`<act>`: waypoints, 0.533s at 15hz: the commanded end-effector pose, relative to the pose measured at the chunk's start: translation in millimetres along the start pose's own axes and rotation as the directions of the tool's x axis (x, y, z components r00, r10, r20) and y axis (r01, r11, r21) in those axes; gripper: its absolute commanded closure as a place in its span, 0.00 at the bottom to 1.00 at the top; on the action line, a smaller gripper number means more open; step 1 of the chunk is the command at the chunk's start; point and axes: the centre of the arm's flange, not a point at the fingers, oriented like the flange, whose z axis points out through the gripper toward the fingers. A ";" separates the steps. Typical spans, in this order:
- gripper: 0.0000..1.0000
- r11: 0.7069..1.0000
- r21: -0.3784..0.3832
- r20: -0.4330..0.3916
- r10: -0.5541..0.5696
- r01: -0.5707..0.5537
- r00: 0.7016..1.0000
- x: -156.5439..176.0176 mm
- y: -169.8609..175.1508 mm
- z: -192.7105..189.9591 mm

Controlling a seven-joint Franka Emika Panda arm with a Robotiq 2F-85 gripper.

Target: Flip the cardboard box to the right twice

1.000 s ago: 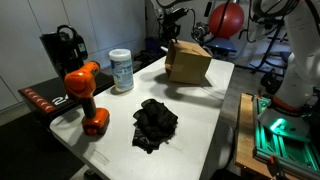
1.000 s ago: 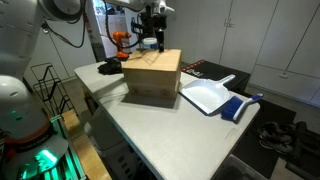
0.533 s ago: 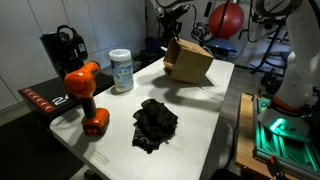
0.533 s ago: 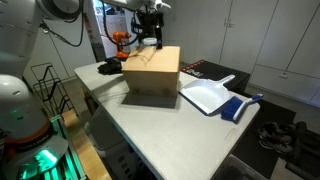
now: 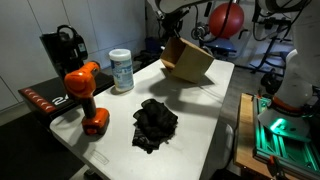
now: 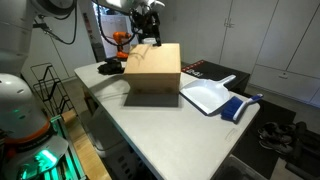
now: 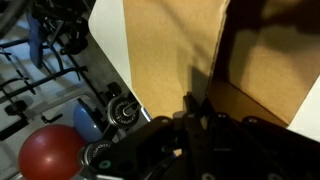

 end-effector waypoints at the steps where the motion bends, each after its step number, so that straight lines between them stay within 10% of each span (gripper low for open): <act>1: 0.99 0.999 0.003 -0.046 0.053 -0.053 0.998 -24.1 8.4 13.9; 8: 0.98 0.994 0.051 -0.232 0.108 -0.099 0.967 -52.7 23.5 13.5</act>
